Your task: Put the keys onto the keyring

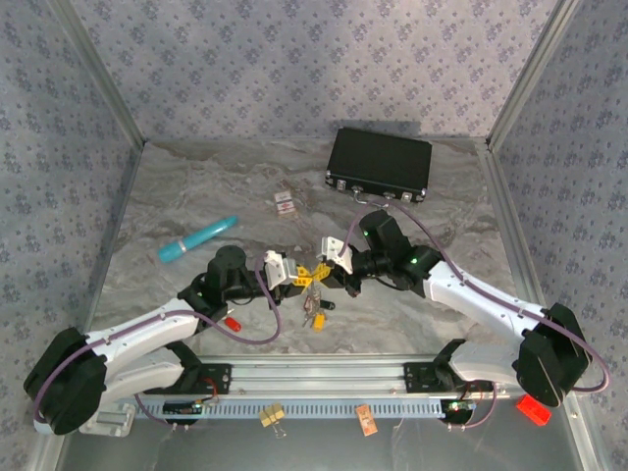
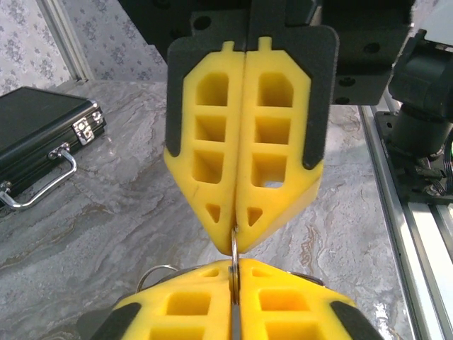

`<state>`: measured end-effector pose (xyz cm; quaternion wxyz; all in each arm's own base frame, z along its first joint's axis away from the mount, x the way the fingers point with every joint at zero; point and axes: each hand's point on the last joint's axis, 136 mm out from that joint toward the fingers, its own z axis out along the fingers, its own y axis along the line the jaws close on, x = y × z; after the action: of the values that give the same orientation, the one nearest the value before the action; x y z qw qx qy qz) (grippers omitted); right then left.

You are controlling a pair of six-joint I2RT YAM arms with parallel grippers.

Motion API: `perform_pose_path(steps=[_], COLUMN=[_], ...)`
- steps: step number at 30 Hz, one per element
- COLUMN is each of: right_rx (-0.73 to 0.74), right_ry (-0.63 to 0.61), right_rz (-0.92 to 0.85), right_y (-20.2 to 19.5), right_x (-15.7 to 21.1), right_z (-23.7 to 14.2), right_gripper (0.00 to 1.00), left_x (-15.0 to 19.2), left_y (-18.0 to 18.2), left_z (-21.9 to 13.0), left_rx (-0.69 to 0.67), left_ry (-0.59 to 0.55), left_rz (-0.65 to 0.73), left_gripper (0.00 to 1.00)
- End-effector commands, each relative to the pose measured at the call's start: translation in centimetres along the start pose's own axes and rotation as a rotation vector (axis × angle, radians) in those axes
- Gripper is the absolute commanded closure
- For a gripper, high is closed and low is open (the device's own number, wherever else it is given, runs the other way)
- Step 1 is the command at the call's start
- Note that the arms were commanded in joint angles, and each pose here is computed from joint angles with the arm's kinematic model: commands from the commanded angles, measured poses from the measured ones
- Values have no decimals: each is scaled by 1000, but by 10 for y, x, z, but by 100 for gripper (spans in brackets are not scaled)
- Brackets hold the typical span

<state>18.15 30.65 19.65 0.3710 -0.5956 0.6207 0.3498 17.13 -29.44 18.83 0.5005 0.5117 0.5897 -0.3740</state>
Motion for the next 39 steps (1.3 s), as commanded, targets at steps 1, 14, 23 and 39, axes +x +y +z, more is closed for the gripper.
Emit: perform_pose_path(steps=[1, 14, 23, 39], right_rx=[-22, 149, 180, 163], right_ry=[-16, -97, -40, -86], right_rz=[-8, 4, -21, -140], right_y=[5, -16, -3, 63], right_x=[-7, -19, -18, -17], right_z=[-1, -32, -31, 60], right_gripper=[100, 63, 62, 64], left_x=[-15, -18, -23, -3], left_y=[-4, 8, 48, 107], left_z=[0, -7, -23, -57], left_rx=[25, -68, -315, -552], left_ry=[-46, -35, 10, 42], left_rz=[38, 81, 80, -102], left_gripper=[94, 100, 100, 100])
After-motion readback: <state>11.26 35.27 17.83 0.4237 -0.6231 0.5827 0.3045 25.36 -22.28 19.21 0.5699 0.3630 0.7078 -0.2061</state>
